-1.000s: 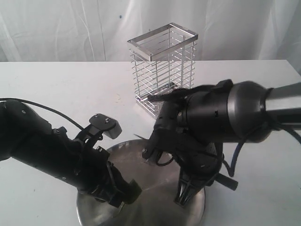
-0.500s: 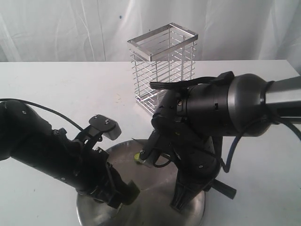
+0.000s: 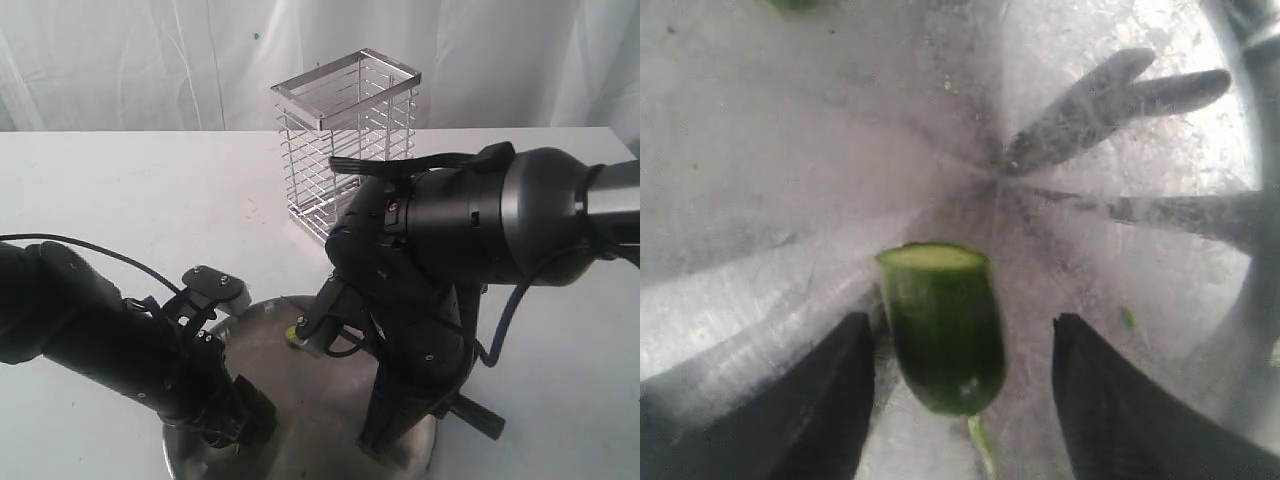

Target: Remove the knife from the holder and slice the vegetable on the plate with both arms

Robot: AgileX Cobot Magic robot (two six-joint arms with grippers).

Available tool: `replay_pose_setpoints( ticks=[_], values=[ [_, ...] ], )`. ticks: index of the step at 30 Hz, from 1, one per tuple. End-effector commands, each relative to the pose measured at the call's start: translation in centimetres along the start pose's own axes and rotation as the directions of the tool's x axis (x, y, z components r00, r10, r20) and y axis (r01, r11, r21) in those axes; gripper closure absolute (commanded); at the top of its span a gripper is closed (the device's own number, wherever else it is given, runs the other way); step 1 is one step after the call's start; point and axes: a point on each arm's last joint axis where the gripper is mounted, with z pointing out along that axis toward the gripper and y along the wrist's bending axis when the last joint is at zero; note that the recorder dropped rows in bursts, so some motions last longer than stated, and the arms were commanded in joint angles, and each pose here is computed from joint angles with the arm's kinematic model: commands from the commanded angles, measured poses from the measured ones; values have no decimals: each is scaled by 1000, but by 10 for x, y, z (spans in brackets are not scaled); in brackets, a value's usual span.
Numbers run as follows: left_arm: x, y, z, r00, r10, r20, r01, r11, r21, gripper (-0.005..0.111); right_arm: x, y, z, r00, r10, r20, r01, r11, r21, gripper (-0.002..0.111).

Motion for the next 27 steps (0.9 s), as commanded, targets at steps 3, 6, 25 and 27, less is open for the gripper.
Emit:
replay_pose_setpoints(
  ticks=[3,6,25,27],
  values=[
    [-16,-11,-11,999,15,46,-18,998,66,48,7,10,-6,1000,-15,-8,15,998,-60,108],
    [-20,-16,-24,995,67,74,-71,996,55,48,8,20,-5,999,-44,-7,44,997,-63,108],
    [-19,7,-91,990,1,138,18,990,-138,48,2,54,-12,996,78,34,-62,939,-338,108],
    [-18,6,-91,991,-2,135,21,991,-135,48,0,57,-12,993,112,35,-91,925,-368,108]
  ],
)
